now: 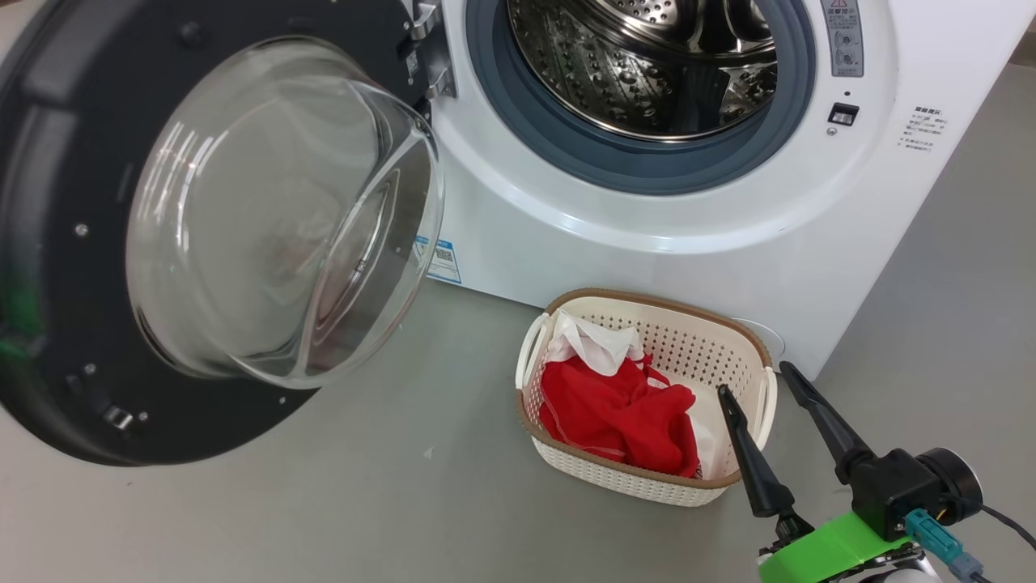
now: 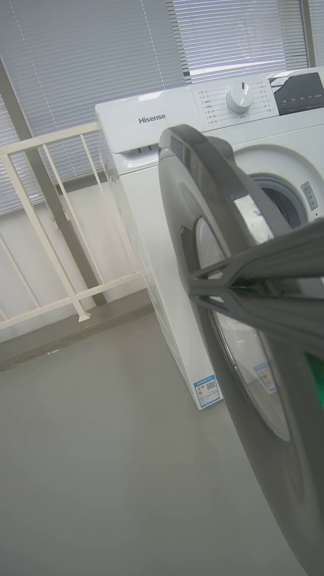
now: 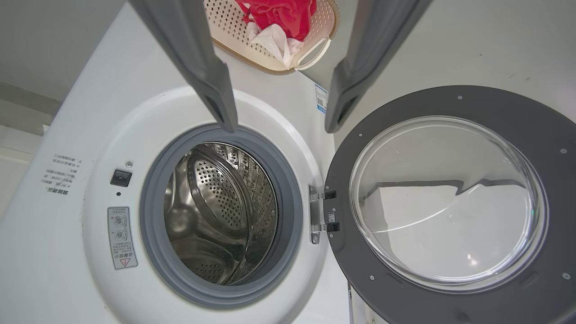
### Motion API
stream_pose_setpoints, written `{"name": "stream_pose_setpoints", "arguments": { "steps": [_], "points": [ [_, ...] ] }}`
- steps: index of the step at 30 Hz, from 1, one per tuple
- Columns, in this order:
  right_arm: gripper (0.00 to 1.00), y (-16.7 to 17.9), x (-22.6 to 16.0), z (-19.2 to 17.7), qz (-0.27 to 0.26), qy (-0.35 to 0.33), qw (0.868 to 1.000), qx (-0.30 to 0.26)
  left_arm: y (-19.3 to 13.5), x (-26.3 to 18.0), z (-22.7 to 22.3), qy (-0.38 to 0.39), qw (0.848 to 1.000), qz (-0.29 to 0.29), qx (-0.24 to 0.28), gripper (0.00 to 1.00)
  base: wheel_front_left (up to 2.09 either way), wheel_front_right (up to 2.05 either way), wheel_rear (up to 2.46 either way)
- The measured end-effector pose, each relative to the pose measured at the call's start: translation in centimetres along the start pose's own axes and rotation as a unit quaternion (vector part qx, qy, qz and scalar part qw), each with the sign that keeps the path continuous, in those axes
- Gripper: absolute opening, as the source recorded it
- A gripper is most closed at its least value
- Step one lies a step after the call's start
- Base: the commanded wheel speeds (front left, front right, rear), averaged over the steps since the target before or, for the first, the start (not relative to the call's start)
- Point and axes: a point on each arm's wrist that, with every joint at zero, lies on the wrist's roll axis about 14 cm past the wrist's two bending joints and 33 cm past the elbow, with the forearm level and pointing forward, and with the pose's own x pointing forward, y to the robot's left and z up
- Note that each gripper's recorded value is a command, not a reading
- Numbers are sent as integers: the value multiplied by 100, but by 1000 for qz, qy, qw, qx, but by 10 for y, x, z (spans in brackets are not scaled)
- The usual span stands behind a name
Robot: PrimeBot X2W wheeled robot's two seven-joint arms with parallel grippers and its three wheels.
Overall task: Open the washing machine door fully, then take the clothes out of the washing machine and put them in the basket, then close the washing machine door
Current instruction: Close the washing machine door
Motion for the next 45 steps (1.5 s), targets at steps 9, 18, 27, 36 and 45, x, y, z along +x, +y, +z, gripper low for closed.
{"name": "stream_pose_setpoints", "arguments": {
  "steps": [9, 18, 27, 36, 45],
  "points": [
    [100, 3, 1, -3, 3, 3, 1000, 1, -4, -7, -23, 36, 998, -39, -22, 0, 0, 0, 0],
    [100, 7, 3, -2, 8, 0, 1000, 3, -10, -15, -50, 67, 995, -65, -29, 0, 0, 0, 0],
    [100, 6, 2, -5, 7, 3, 1000, 6, -27, -24, -79, 108, 988, -106, -37, 0, 0, 0, 0],
    [100, 4, 1, -3, 3, 1, 1000, 5, -38, -35, -103, 142, 981, -127, -22, 0, 0, 0, 0],
    [100, 2, -2, -5, -2, 5, 1000, 6, -51, -38, -132, 179, 973, -143, -10, 0, 0, 0, 0]
  ]
}}
